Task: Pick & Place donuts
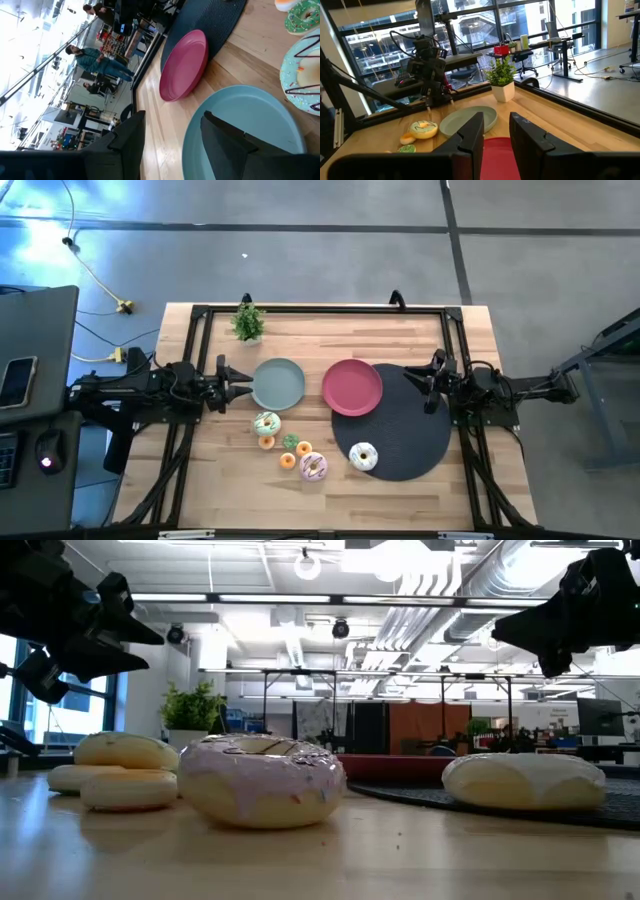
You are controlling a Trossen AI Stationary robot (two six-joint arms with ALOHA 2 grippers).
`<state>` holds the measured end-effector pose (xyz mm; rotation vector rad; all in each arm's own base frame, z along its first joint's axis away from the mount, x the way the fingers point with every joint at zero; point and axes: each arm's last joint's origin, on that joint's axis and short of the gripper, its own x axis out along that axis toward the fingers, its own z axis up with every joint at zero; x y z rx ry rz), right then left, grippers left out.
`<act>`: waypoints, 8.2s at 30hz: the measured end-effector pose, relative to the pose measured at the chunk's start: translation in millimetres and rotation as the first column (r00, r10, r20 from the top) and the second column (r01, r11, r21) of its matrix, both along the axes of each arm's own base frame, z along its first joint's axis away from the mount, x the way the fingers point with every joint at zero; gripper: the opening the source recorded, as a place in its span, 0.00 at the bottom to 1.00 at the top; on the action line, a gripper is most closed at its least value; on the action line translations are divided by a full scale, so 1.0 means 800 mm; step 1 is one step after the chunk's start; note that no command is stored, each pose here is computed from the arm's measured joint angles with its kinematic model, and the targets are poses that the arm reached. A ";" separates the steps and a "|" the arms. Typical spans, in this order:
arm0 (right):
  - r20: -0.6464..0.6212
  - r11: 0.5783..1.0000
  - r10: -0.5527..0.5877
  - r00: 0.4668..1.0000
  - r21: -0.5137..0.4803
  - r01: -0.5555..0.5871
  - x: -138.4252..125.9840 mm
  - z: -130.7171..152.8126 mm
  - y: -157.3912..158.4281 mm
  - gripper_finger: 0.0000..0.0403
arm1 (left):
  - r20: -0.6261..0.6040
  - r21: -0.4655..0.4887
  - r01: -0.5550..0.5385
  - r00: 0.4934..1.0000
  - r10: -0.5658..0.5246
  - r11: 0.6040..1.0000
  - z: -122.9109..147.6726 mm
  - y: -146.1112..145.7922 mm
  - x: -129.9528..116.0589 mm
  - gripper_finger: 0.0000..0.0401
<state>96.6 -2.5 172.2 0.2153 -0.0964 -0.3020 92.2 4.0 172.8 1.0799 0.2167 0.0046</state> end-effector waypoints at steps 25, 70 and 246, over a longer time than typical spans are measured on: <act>-0.001 1.000 0.000 1.000 0.000 0.000 0.000 0.000 0.000 0.21 | 0.000 0.001 -0.003 1.000 0.003 1.000 0.000 0.000 0.000 0.45; 0.191 0.998 -0.059 0.980 0.015 0.057 -0.005 0.023 -0.002 0.21 | 0.479 -0.322 0.017 0.866 0.147 0.947 0.057 0.003 -0.004 0.45; -0.453 0.734 0.432 0.780 0.679 -0.012 0.308 0.025 0.118 0.54 | -0.659 -0.418 -0.323 0.751 -0.039 0.849 0.008 -0.127 0.082 0.45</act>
